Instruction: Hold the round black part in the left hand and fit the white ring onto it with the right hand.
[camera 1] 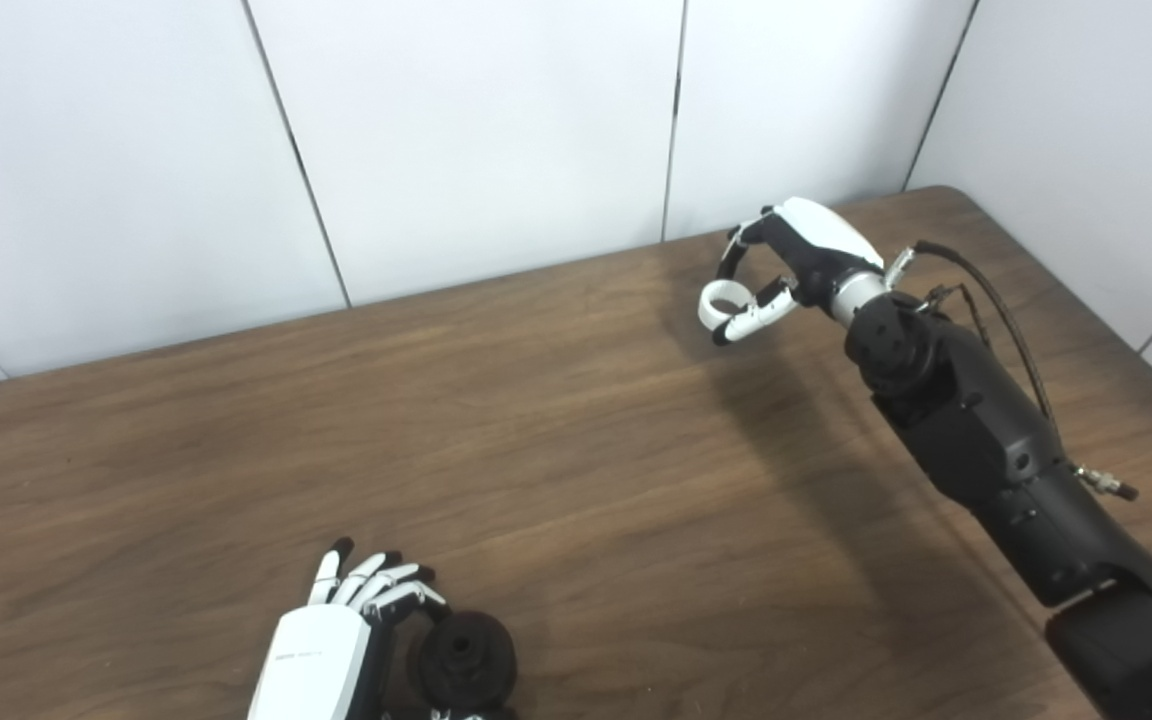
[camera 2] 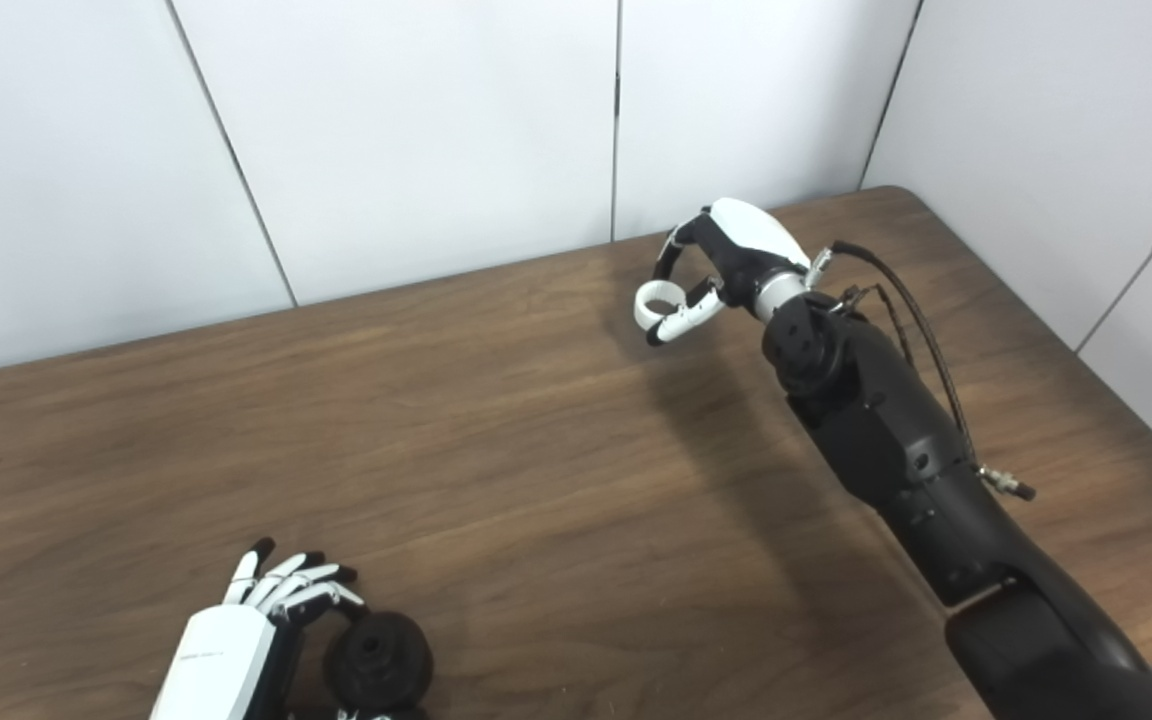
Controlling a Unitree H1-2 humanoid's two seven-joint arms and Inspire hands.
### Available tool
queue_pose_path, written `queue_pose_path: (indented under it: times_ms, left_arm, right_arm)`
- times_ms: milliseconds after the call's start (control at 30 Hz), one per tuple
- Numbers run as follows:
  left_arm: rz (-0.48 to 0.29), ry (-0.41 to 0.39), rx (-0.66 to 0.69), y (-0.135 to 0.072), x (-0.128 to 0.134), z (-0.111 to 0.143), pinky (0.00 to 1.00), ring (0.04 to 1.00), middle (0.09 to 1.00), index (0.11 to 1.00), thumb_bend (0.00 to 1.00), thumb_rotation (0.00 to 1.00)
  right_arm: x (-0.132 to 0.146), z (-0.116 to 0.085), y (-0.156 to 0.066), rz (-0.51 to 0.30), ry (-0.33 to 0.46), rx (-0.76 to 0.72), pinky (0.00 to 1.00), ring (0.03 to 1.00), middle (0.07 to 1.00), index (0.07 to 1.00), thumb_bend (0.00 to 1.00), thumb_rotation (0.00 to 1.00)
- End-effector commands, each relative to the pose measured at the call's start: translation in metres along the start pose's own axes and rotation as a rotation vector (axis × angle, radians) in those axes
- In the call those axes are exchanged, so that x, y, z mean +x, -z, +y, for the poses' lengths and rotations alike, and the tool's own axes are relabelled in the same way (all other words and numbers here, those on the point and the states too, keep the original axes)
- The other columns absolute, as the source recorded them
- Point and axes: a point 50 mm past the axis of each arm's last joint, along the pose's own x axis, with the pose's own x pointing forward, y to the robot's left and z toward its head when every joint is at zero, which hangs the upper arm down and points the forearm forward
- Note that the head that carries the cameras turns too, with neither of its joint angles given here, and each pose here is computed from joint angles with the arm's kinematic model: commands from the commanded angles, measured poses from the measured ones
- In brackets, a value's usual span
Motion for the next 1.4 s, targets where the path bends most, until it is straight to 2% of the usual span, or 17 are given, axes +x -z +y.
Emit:
queue_pose_path:
  times_ms: [0,333,567,767,933,1033,1367]
  left_arm:
    - [-0.008,0.002,0.025,-0.002,0.001,0.0,1.0,0.858,0.762,0.484,0.52,0.05]
    - [-0.01,0.006,0.036,-0.01,0.004,-0.004,1.0,0.871,0.765,0.484,0.52,0.05]
    - [-0.01,0.004,0.038,-0.018,0.008,-0.007,1.0,0.872,0.764,0.484,0.52,0.06]
    - [-0.006,0.003,0.037,-0.026,0.011,-0.008,1.0,0.873,0.765,0.484,0.52,0.06]
    - [-0.009,-0.001,0.044,-0.029,0.014,-0.009,1.0,0.867,0.764,0.484,0.52,0.06]
    - [-0.009,-0.004,0.045,-0.032,0.016,-0.008,1.0,0.868,0.764,0.484,0.52,0.06]
    - [-0.005,-0.004,0.049,-0.035,0.021,-0.007,1.0,0.879,0.77,0.484,0.52,0.06]
  right_arm:
    - [-0.004,-0.026,-0.013,-0.065,0.062,-0.048,1.0,0.995,0.842,0.485,0.52,0.13]
    - [-0.036,-0.028,-0.057,-0.25,-0.019,-0.071,0.99,0.968,0.817,0.483,0.52,0.13]
    - [-0.065,-0.02,-0.086,-0.339,-0.1,-0.084,0.95,0.978,0.828,0.483,0.52,0.13]
    - [-0.089,-0.008,-0.105,-0.455,-0.154,-0.066,0.98,0.977,0.822,0.482,0.52,0.13]
    - [-0.109,0.003,-0.118,-0.514,-0.2,-0.056,0.96,0.976,0.825,0.481,0.52,0.13]
    - [-0.118,0.009,-0.122,-0.544,-0.231,-0.037,0.99,0.991,0.832,0.482,0.52,0.13]
    - [-0.151,0.033,-0.135,-0.6,-0.305,0.014,1.0,0.972,0.829,0.482,0.52,0.13]
